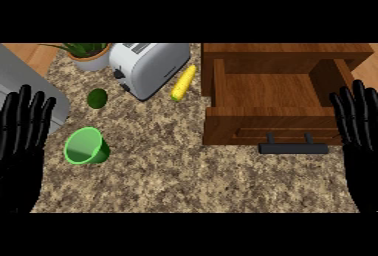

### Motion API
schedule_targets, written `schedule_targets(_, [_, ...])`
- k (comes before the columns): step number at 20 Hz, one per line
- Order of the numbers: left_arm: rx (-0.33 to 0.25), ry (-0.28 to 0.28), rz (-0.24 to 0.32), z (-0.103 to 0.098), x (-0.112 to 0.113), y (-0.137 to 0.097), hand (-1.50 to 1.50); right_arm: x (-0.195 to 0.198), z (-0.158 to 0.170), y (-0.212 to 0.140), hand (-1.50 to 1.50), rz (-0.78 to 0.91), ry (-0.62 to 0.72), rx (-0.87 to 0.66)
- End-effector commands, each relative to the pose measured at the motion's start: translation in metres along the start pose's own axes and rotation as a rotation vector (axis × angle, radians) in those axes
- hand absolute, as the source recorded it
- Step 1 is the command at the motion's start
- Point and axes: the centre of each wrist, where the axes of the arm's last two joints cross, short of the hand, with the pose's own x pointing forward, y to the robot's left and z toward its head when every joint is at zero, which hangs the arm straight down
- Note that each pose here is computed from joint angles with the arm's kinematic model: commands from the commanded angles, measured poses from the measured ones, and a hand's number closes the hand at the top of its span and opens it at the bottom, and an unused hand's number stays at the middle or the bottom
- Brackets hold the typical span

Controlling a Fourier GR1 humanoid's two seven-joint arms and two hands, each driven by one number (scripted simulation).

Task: Pick up the cup, place it into the drawer and close the drawer

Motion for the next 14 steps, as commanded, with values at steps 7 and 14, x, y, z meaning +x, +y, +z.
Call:
schedule_targets(7, [-0.201, 0.142, 0.308, 0.007, -0.034, 0.062, -1.5, -0.01, 0.006, 0.009, -1.5, -0.034, 0.103, 0.139])
schedule_targets(14, [-0.206, 0.185, 0.352, -0.023, -0.053, 0.122, -1.5, -0.014, -0.022, 0.01, -1.5, -0.058, 0.104, 0.153])
